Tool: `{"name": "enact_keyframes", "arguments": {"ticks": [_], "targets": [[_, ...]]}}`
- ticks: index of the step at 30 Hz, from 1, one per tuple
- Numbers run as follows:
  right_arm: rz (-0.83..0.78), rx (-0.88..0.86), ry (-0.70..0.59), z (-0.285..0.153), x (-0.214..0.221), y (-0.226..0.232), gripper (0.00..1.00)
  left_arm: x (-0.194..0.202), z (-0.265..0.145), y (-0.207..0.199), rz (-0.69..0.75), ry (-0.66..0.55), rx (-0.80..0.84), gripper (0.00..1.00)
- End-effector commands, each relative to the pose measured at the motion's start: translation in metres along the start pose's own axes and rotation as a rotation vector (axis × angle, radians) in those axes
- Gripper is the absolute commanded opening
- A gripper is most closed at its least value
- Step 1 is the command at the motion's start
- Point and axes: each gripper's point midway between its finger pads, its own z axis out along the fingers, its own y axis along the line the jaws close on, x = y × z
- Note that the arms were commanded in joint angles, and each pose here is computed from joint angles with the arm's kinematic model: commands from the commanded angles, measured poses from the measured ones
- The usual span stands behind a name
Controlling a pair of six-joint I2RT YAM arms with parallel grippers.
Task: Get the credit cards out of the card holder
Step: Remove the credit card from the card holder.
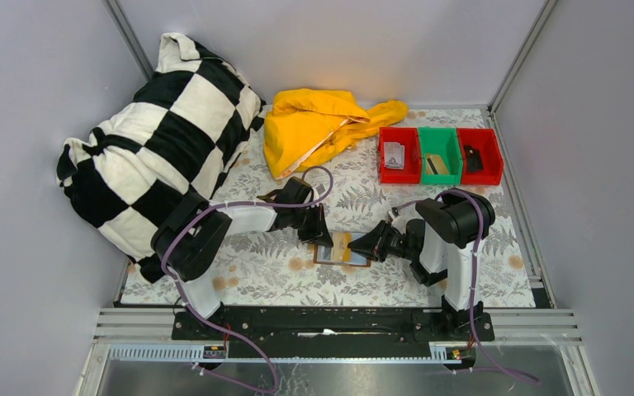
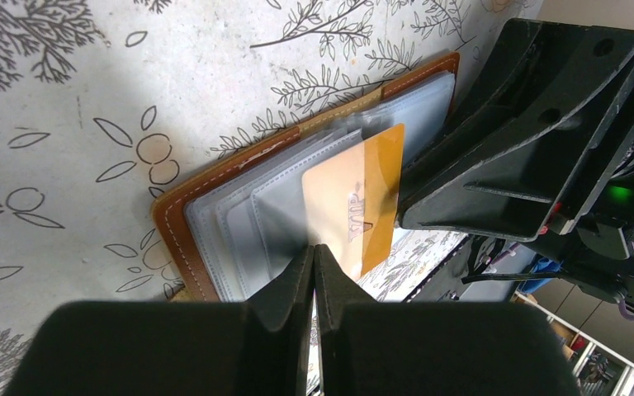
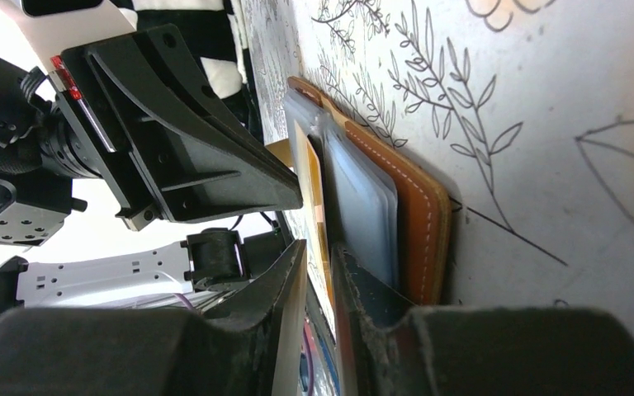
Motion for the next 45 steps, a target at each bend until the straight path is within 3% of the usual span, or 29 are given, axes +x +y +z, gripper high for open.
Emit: {"name": "enact_keyframes", "arguments": {"ticks": [1,8,20,24,31,36,41,45], "targets": [[-0.082,-0.054,0.034,-0.002,0.006,0.011,0.24,0.036,0.017,0.067,-0.01,0.09,-0.235,0.08],[-0.12,-0.067,0.063,-0.001,0.008,0.016,0.23,0.037,0.019,0.066,-0.006,0.094,-0.233,0.08],[-0.125,-0.061,0.068,-0.002,0.008,0.018,0.0,0.036,0.017,0.067,0.002,0.092,-0.24,0.07],[-0.134,-0.035,0.06,-0.005,0.009,0.015,0.0,0.036,0.016,0.07,0.007,0.089,-0.257,0.07],[-0.182,0.095,0.034,-0.017,0.004,-0.002,0.0,0.035,0.01,0.071,0.017,0.076,-0.269,0.07],[-0.298,0.287,0.048,-0.031,-0.003,-0.014,0.0,0.032,0.007,0.067,0.022,0.062,-0.263,0.07],[-0.463,0.464,-0.006,-0.055,-0.029,0.008,0.0,0.022,-0.004,0.047,0.046,0.033,-0.221,0.08],[-0.553,0.537,-0.046,-0.07,-0.047,0.044,0.0,0.009,-0.021,0.016,0.087,-0.005,-0.158,0.17]]}}
